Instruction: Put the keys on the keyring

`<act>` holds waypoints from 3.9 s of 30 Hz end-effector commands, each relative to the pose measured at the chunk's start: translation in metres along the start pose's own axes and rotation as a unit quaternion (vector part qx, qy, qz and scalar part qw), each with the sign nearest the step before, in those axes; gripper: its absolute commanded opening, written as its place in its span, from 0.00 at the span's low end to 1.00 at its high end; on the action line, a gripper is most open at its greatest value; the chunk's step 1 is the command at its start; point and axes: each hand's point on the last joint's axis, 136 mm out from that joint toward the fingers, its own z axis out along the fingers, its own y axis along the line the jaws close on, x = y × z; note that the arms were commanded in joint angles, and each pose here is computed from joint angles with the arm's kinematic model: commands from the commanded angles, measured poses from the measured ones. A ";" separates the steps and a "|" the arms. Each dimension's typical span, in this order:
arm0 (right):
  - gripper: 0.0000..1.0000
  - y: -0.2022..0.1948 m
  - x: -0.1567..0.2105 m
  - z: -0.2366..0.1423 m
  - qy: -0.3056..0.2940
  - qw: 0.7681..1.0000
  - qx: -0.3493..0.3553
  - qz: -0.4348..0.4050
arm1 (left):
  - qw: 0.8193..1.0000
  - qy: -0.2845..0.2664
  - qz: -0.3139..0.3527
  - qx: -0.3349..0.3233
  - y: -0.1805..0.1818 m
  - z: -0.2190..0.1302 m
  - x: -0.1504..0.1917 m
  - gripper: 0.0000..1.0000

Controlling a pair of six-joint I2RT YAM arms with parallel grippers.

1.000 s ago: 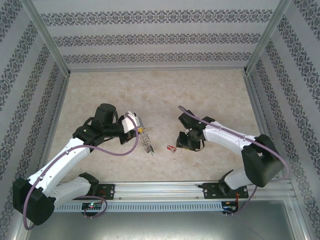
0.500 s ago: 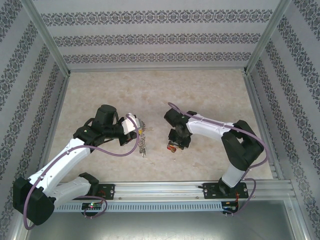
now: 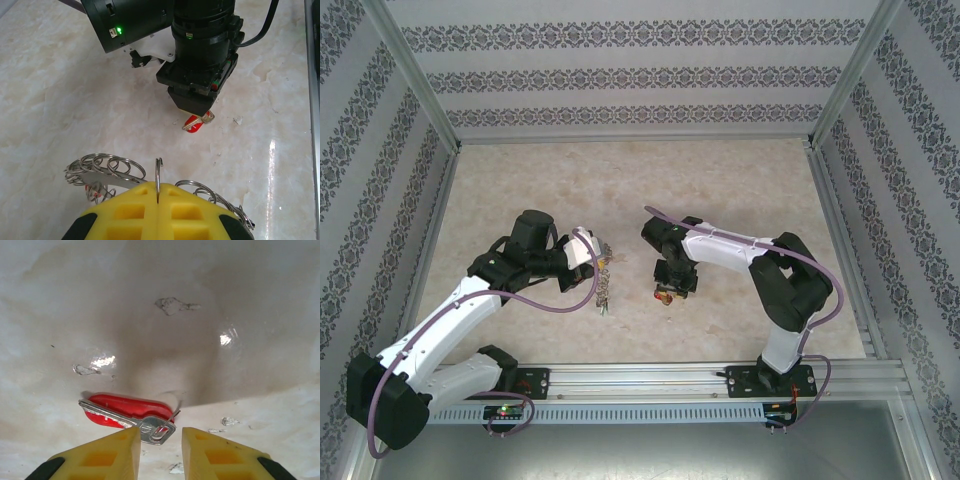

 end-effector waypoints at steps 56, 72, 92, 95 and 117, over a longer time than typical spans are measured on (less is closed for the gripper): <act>0.00 0.070 0.073 -0.220 -0.445 0.576 -0.374 -0.575 | 0.984 -0.115 0.133 0.017 -0.020 -0.011 -0.068 0.00; 0.00 0.098 0.086 -0.238 -0.403 0.546 -0.406 -0.612 | 0.979 -0.140 0.146 -0.023 -0.019 -0.015 -0.082 0.00; 0.00 0.114 0.063 -0.239 -0.422 0.578 -0.402 -0.571 | 0.983 -0.135 0.108 -0.067 -0.003 -0.004 -0.088 0.00; 0.00 0.115 0.060 -0.240 -0.425 0.582 -0.402 -0.565 | 0.983 -0.133 0.109 -0.069 -0.003 -0.004 -0.089 0.00; 0.00 0.099 0.020 -0.234 -0.433 0.651 -0.398 -0.480 | 0.977 -0.159 0.126 -0.070 -0.012 -0.013 -0.101 0.00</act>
